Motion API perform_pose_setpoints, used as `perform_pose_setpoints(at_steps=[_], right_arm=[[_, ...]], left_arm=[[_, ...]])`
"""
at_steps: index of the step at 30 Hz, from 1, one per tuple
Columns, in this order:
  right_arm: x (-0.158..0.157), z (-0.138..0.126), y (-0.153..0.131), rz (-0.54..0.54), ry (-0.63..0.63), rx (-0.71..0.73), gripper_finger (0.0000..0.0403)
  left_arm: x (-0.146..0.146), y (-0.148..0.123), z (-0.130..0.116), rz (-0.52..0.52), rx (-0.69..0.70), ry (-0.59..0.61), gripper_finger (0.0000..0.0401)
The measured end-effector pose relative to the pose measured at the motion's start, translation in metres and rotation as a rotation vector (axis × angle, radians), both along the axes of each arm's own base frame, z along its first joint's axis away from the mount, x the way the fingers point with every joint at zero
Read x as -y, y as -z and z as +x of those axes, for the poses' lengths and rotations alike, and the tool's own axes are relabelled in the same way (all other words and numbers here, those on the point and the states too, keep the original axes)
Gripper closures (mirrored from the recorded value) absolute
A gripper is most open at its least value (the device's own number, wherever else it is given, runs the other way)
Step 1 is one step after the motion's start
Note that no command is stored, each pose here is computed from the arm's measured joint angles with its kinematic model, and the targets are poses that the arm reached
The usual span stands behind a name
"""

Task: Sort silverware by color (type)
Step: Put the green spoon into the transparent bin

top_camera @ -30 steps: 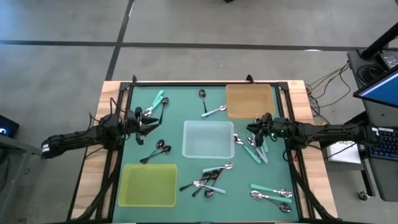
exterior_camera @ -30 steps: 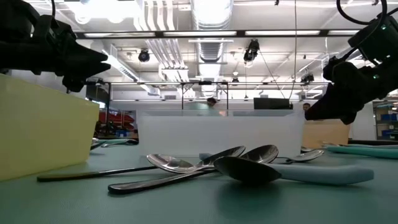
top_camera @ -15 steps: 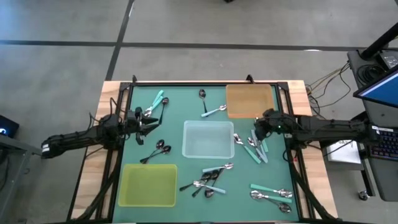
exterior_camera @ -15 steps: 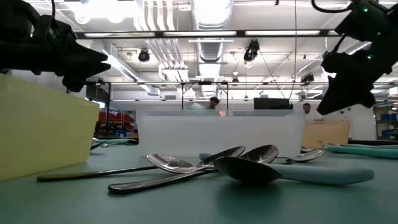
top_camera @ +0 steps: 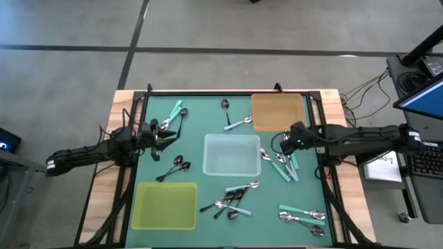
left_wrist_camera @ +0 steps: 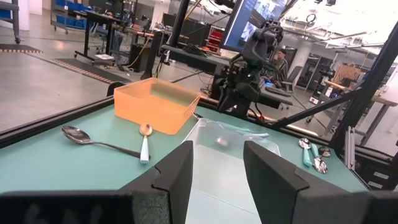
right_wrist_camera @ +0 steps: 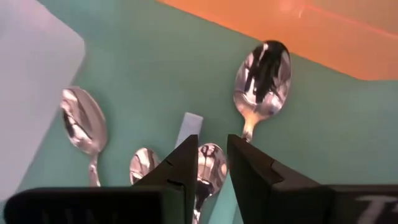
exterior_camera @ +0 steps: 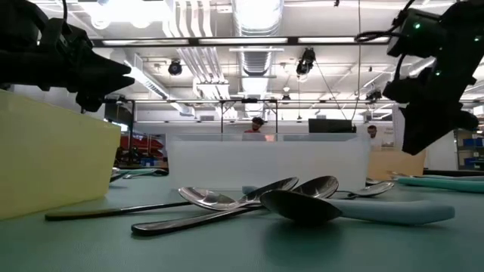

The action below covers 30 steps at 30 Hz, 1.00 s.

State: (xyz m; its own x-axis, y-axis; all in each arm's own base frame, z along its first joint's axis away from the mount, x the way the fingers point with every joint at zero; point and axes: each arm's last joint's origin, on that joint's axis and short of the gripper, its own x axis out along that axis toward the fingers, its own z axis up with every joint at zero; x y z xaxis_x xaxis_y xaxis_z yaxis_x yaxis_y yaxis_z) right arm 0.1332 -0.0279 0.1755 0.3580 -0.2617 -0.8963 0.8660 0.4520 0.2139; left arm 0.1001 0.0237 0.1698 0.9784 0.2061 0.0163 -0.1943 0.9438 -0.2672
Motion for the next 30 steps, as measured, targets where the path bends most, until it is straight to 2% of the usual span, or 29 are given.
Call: perform_pose_setpoints(at_steps=[4,12,24,30], right_arm=[[0.001,0.007,0.005,0.021,0.026,-0.052,0.0296],[0.006,0.015,0.019,0.077,0.173,-0.148,0.026],[0.009,0.022,0.039,0.081,0.301,-0.26,0.0283],[0.009,0.026,0.046,0.085,0.324,-0.296,0.0298]], left_arm=[[0.0,0.0,0.0,0.0,0.0,0.0,0.0273],[0.0,0.0,0.0,0.0,0.0,0.0,0.0273],[0.0,0.0,0.0,0.0,0.0,0.0,0.0273],[0.0,0.0,0.0,0.0,0.0,0.0,0.0273]])
